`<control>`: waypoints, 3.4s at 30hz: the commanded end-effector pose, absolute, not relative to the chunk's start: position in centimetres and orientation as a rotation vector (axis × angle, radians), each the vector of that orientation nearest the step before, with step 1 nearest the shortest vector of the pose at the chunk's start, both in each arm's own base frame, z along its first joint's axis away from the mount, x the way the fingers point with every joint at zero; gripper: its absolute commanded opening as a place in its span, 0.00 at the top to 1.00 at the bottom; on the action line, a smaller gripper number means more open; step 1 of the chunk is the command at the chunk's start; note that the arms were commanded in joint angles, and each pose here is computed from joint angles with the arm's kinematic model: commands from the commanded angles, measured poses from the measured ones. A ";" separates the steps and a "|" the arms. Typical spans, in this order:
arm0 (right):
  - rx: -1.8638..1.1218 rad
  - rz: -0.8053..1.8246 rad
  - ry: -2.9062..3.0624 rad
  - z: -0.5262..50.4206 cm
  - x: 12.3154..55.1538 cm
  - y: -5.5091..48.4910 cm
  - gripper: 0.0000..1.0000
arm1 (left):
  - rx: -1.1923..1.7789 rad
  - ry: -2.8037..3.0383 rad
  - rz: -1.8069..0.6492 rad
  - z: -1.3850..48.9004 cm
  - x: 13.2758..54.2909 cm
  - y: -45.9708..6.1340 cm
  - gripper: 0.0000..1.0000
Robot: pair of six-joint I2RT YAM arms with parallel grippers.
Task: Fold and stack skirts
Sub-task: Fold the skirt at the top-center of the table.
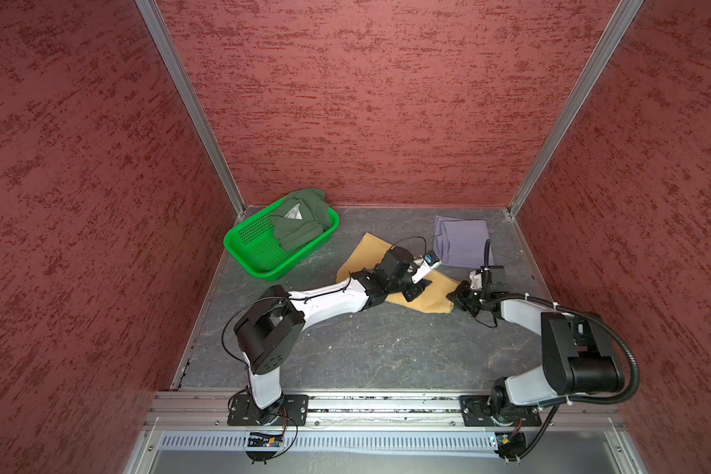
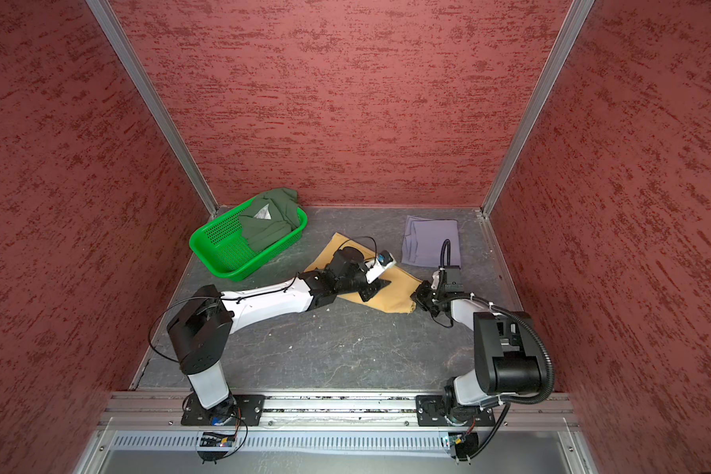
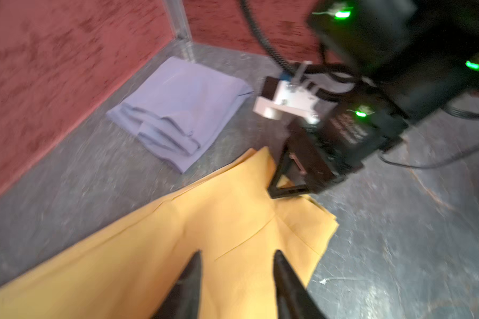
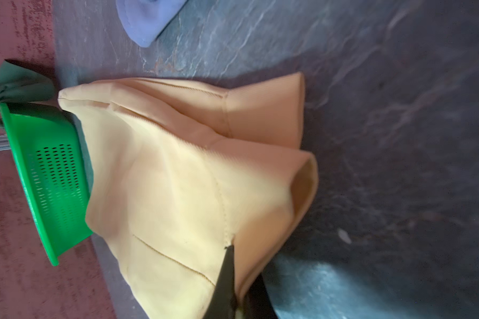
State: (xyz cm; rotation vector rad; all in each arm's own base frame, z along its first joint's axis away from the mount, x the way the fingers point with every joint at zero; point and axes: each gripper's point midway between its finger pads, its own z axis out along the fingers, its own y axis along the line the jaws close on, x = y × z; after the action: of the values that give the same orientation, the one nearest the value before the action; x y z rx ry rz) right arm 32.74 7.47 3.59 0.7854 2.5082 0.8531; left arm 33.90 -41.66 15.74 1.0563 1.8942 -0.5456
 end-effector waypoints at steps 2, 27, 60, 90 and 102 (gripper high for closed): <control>0.723 0.696 2.546 3.8 32.5 6.6 1.00 | 0.888 2.174 -0.548 9.1 34.8 -40.3 0.88; 0.473 0.198 2.574 10.3 33.6 3.1 1.00 | 0.732 2.355 -0.520 4.5 33.0 -39.4 1.00; 0.189 0.445 2.481 18.8 39.7 12.7 1.00 | 0.618 2.473 -0.299 -0.1 32.9 -31.2 1.00; 0.103 0.740 2.389 18.3 42.5 22.8 1.00 | 0.416 2.333 -0.602 6.5 34.4 -28.5 1.00; 0.081 0.662 2.416 17.9 42.6 22.3 1.00 | 0.277 2.362 -0.589 4.3 35.8 -23.7 1.00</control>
State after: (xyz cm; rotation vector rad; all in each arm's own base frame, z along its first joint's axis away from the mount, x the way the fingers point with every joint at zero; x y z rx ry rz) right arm 42.02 22.18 16.50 0.1041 2.4498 0.6867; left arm 35.53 -23.17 4.57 0.2783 2.3776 -0.5479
